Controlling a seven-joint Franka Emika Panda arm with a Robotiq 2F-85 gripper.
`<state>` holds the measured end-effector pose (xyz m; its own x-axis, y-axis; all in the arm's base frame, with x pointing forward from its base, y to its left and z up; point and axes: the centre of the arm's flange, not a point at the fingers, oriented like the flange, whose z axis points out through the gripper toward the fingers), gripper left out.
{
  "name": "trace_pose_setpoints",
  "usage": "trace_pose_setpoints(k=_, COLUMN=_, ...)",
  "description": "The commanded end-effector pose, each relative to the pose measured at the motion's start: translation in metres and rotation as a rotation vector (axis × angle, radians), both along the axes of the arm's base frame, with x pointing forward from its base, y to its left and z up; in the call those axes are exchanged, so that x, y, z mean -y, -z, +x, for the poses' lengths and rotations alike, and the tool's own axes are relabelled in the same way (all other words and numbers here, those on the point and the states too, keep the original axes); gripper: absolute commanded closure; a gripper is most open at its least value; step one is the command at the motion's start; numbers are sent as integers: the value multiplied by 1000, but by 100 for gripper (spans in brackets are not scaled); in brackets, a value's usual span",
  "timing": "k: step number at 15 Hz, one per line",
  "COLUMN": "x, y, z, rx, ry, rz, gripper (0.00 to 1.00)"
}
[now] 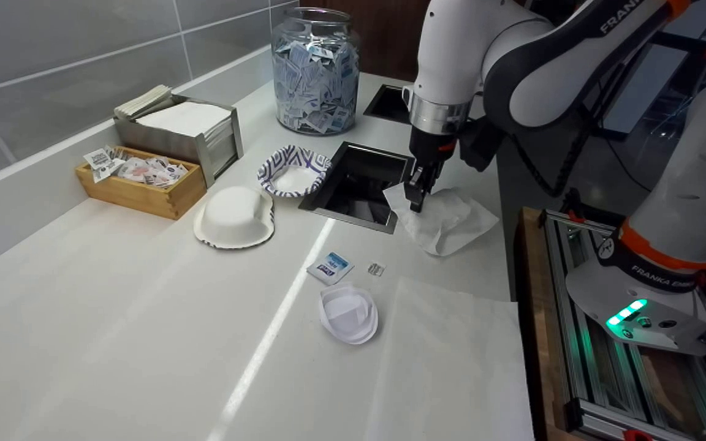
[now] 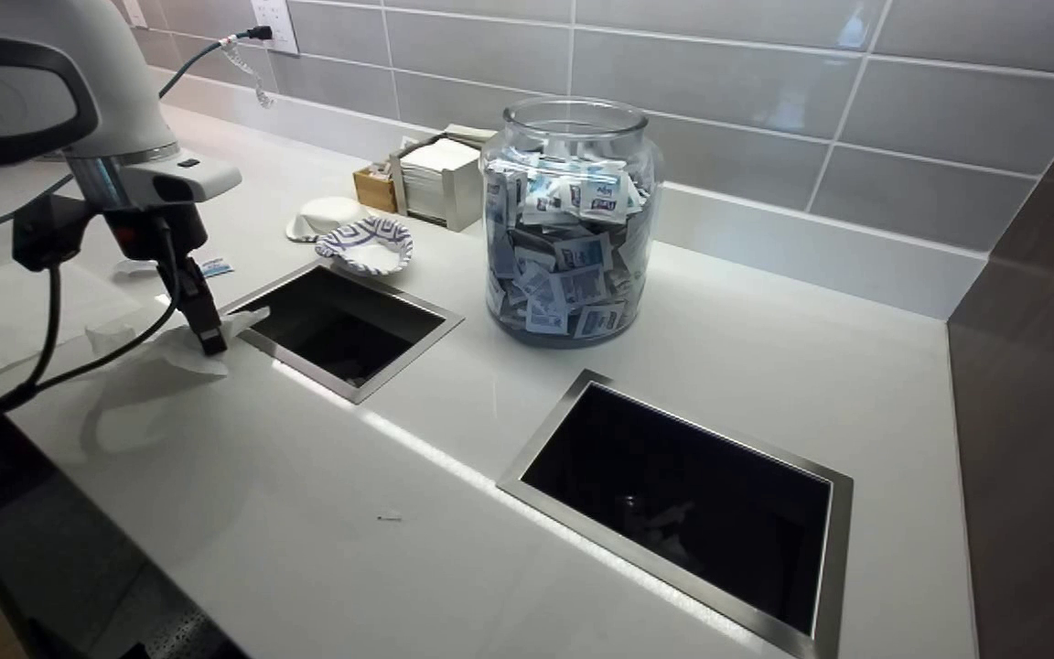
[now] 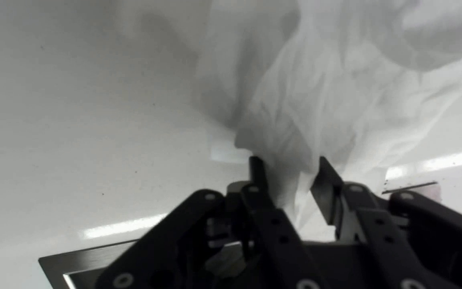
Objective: Pick up the paper towel and place it in the first open slot
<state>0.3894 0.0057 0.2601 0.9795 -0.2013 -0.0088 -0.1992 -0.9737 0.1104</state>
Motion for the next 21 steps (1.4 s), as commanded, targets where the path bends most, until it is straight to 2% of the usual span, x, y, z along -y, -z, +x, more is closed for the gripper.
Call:
trace_pose_setpoints(k=1, x=-8, y=-11, z=-18, rx=-26, ry=-9, rz=-20, gripper=31)
trace_pose_setpoints(k=5, x=-8, y=-24, z=-24, rx=-37, ry=-34, rz=-36, gripper=3)
trace_pose_setpoints(k=6, x=-9, y=-26, z=-26, rx=-45, ry=-55, rz=-32, gripper=0)
trace_pose_setpoints(k=13, x=-26, y=-11, z=-30, rx=-135, ry=-302, rz=19, gripper=0)
trace_pose_setpoints(k=16, x=-38, y=3, z=-30, rx=-123, ry=-372, rz=1, gripper=0)
trace_pose_setpoints(k=21, x=-56, y=19, z=-26, rx=-118, ry=-420, rz=30, gripper=0)
